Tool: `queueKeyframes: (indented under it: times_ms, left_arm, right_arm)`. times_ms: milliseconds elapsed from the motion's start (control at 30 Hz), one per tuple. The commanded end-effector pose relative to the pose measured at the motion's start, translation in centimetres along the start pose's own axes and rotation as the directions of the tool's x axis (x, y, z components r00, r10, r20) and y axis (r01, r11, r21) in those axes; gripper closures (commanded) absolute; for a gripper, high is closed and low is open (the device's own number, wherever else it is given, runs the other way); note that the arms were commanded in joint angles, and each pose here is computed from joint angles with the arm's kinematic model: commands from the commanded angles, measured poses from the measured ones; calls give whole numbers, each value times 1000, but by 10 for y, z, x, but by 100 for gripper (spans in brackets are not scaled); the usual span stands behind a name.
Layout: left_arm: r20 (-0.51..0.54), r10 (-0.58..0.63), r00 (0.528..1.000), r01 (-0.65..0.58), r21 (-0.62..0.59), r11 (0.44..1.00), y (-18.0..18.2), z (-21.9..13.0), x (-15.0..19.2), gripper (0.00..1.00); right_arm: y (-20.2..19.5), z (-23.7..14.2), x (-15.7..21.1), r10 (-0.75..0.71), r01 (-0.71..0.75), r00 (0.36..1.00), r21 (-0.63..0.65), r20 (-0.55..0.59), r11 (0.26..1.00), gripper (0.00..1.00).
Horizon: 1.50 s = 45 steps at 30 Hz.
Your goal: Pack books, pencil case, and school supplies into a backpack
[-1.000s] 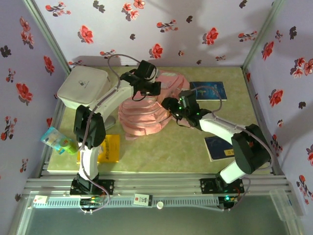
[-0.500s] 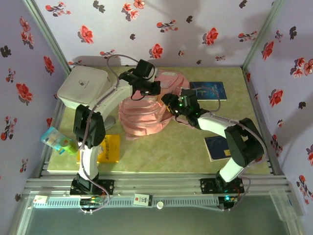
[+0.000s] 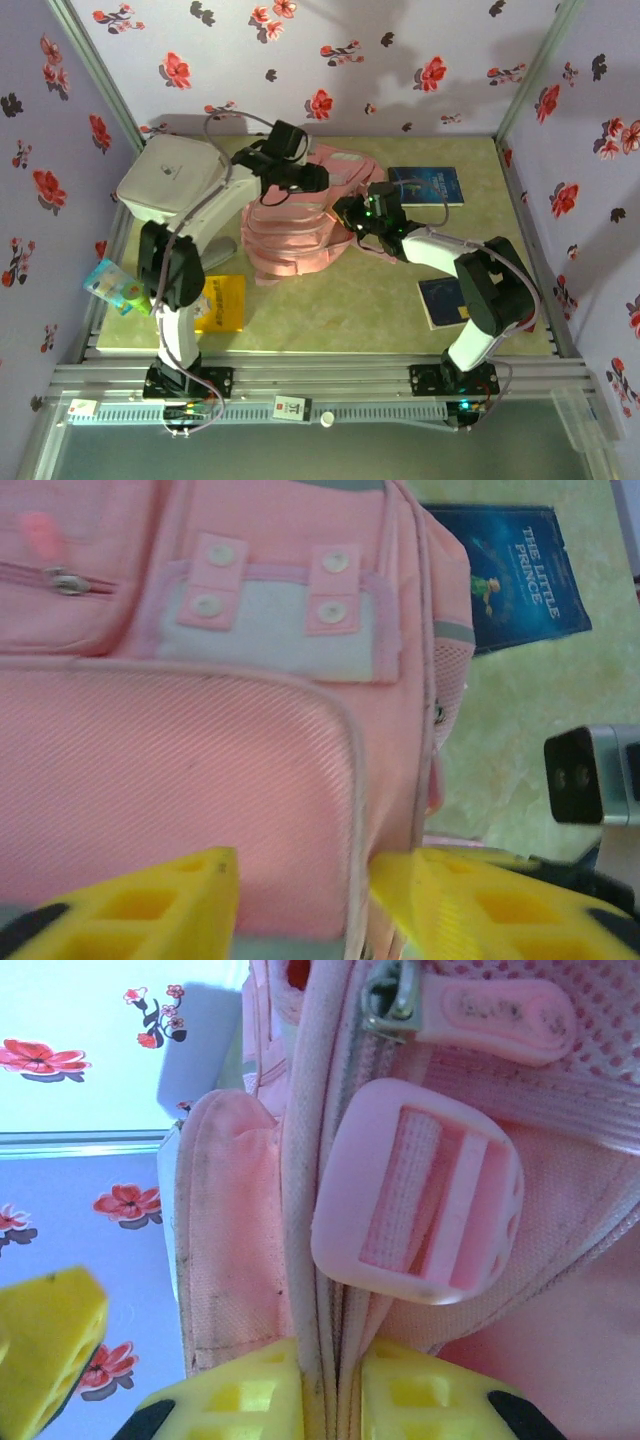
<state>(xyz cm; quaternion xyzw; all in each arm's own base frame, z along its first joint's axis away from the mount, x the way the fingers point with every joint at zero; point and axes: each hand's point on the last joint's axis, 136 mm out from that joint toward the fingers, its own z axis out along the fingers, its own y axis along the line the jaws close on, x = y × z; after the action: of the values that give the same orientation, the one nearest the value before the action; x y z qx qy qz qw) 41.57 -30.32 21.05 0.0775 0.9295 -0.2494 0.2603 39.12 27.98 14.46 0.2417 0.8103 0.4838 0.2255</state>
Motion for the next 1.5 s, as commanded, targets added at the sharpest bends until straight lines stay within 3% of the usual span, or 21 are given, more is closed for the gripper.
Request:
queueKeyframes:
  times_ms: [0, 233, 367, 533, 733, 1000, 1467]
  left_arm:
    - [124, -32, 992, 35, -22, 999, 4, -55, -12, 43]
    - [129, -104, 986, 107, -14, 994, 8, -70, 49, 41]
    - [96, -132, 987, 135, -31, 990, 3, -46, 94, 42]
    - [35, -104, 994, 106, -33, 994, -17, -14, 125, 49]
    - [72, -80, 994, 86, -87, 993, -20, 14, 123, 69]
    - [125, -93, 988, 110, -136, 985, -9, 26, 116, 82]
    - [102, -93, 990, 111, -180, 977, -2, 44, 122, 78]
  right_arm:
    - [50, -2, -20, -43, 51, 997, -119, 64, 992, 84]
    - [71, 11, -29, -32, 42, 997, -154, 65, 987, 84]
    - [79, 19, -31, -19, 28, 998, -167, 54, 986, 84]
    - [84, 22, -30, -13, 20, 999, -178, 40, 984, 84]
    - [86, 20, -29, -3, 9, 999, -187, 35, 982, 84]
    - [89, 19, -25, 3, 1, 1000, -202, 21, 979, 84]
    - [90, 17, -21, 0, 3, 1000, -204, 17, 979, 84]
